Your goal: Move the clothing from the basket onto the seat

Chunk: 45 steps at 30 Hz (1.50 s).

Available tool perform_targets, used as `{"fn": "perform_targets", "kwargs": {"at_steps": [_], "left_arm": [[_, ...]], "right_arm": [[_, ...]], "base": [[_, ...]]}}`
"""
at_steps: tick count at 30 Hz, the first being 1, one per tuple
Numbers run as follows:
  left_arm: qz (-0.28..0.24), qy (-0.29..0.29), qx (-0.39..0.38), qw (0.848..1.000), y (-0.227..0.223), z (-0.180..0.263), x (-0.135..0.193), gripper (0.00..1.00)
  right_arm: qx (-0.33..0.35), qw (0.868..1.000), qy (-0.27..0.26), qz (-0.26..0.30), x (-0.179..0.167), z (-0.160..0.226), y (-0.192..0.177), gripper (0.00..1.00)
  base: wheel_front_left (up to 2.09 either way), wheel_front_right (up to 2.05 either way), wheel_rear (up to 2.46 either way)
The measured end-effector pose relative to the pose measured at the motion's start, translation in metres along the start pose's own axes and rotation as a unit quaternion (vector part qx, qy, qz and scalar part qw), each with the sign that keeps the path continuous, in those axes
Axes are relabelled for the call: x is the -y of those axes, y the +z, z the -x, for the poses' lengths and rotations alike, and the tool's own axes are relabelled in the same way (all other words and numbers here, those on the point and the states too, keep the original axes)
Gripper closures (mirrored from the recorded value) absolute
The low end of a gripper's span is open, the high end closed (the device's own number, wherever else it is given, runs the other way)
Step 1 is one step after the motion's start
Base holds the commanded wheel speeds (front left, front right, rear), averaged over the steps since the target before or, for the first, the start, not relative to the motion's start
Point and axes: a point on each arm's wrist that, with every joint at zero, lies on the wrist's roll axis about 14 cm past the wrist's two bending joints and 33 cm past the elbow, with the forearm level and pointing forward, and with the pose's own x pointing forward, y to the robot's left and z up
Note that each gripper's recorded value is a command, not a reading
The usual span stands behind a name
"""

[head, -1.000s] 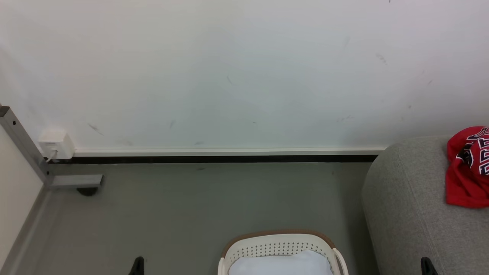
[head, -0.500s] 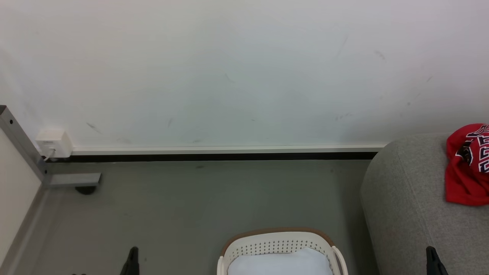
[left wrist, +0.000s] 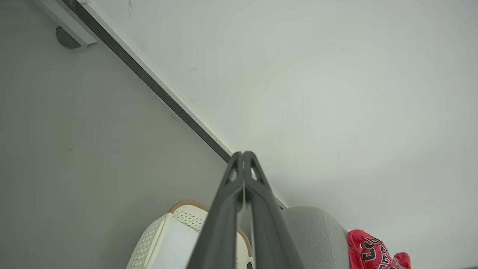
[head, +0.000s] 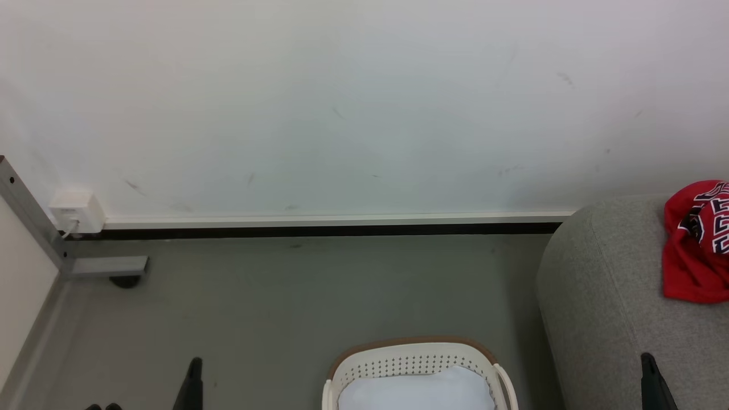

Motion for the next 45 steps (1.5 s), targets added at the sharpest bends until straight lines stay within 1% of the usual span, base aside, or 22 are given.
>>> {"fn": "perform_targets", "kwargs": {"at_steps": [10, 21, 45], "left_arm": [[0.059, -0.004, 0.001, 0.998, 0.005, -0.006, 0.004, 1.00], [0.115, -0.009, -0.001, 0.993, 0.008, -0.011, 0.008, 1.00], [0.220, -0.028, -0.005, 0.975, 0.015, -0.022, 0.018, 1.00]], "right_arm": [[0.003, 0.998, 0.003, -0.062, -0.004, -0.005, 0.006, 1.00], [0.004, 0.992, 0.007, -0.125, -0.007, -0.010, 0.010, 1.00], [0.004, 0.971, 0.024, -0.240, -0.016, -0.018, 0.020, 1.00]], "base": [[0.00, 0.00, 0.00], [0.00, 0.00, 0.00], [0.00, 0.00, 0.00]]}}
